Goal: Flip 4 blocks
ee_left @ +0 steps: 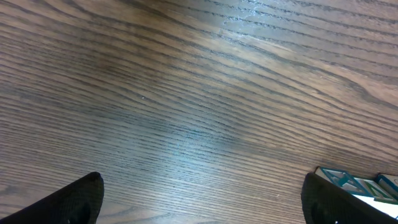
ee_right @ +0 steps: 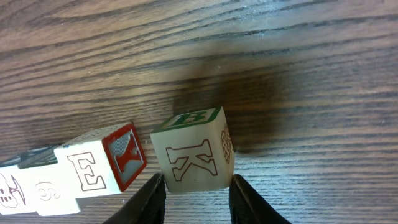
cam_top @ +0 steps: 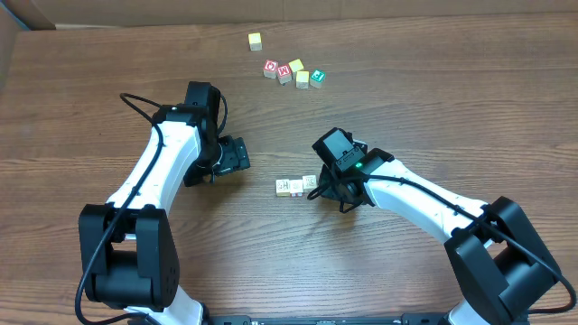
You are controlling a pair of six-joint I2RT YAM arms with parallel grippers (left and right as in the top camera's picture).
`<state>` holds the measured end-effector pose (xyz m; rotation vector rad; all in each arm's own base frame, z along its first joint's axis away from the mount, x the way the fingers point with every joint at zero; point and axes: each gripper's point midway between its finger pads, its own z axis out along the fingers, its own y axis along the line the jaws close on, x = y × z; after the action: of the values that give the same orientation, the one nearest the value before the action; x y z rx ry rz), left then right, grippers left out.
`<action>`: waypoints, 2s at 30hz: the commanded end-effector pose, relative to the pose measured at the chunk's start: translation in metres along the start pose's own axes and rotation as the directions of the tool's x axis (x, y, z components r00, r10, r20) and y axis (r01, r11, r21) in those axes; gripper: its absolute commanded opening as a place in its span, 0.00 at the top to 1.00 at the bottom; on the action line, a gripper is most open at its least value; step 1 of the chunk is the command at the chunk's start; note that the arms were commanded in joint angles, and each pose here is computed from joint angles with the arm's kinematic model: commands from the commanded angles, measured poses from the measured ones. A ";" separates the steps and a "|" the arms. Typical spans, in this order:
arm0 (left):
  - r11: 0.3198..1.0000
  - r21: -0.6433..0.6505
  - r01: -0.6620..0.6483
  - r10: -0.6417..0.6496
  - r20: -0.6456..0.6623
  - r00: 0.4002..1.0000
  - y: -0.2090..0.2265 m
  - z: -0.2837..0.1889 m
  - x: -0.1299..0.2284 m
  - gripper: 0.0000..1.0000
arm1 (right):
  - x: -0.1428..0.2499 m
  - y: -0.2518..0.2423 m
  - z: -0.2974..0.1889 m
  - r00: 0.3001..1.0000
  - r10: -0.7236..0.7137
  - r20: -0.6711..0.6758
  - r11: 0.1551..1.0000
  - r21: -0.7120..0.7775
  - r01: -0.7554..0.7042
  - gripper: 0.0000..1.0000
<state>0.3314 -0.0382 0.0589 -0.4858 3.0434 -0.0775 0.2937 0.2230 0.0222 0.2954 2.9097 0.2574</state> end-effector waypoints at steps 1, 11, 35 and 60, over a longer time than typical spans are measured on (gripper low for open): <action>1.000 0.000 -0.002 0.002 0.000 1.000 -0.002 0.000 -0.003 0.07 | -0.005 0.003 -0.002 0.999 -0.031 0.011 1.000 -0.006 0.031 0.66; 1.000 -0.006 -0.001 0.001 -0.013 1.000 0.000 0.007 0.000 0.07 | -0.009 0.026 -0.030 0.991 -0.131 -0.010 0.986 -0.106 0.129 0.62; 0.999 0.015 -0.047 0.047 -0.040 0.998 -0.017 0.010 0.011 0.96 | -0.022 -0.022 -0.011 0.996 0.088 -0.028 0.990 -0.110 -0.091 0.83; 0.999 0.016 -0.049 0.050 -0.048 0.998 -0.018 0.010 0.013 0.96 | -0.014 0.012 -0.004 0.999 0.042 0.014 0.973 -0.226 -0.037 0.85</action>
<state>0.3266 -0.0549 0.0548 -0.4251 3.0778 -0.0999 0.3086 0.2278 0.0234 0.3256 2.8428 0.5554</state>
